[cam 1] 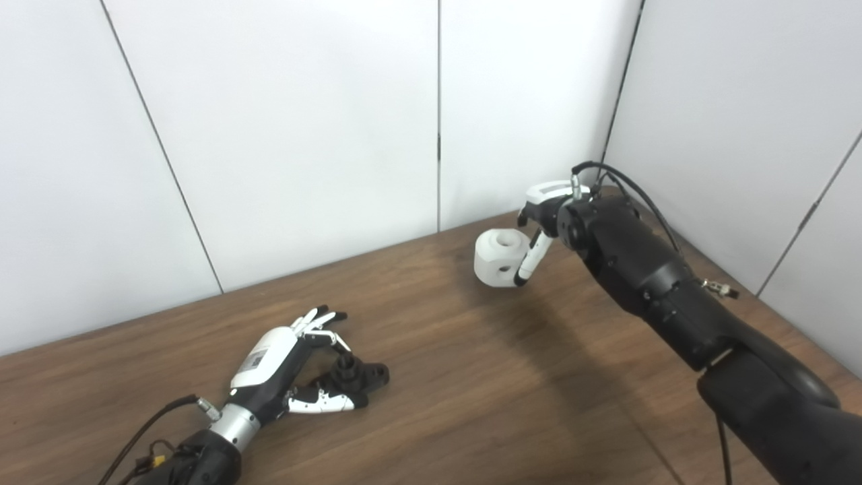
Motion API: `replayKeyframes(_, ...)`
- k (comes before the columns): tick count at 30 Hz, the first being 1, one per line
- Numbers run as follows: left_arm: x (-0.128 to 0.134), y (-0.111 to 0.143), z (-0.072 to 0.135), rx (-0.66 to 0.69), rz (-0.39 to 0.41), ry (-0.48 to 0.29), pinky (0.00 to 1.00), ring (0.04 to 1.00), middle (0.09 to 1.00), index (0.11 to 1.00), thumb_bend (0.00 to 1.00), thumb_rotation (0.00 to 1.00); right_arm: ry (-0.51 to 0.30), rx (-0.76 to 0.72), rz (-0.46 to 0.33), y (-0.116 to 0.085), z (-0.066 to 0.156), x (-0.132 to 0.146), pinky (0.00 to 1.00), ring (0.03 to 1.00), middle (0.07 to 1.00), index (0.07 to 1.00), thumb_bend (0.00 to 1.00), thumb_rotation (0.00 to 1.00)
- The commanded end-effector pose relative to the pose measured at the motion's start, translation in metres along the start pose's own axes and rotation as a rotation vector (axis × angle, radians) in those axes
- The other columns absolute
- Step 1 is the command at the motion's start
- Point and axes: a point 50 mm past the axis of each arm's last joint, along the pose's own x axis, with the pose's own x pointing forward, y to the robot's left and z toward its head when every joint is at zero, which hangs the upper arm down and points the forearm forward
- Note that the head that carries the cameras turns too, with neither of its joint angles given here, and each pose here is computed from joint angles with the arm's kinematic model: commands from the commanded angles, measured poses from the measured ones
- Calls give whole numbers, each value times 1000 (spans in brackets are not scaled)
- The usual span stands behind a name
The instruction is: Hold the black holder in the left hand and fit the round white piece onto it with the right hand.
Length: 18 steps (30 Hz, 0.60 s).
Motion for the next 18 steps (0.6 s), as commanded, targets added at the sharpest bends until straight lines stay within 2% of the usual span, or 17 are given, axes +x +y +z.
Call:
replayKeyframes(1, -67, -87, -25, 2, -333, 116, 1000, 1000, 919, 482, 524, 60, 20, 35, -110, -40, -5, -6, 998, 1000, 1000, 848, 1000, 475)
replayKeyframes(18, -68, -89, -25, -5, -337, 121, 1000, 1000, 921, 482, 524, 60, 6, 25, -102, -32, 5, -2, 1000, 1000, 1000, 854, 1000, 485)
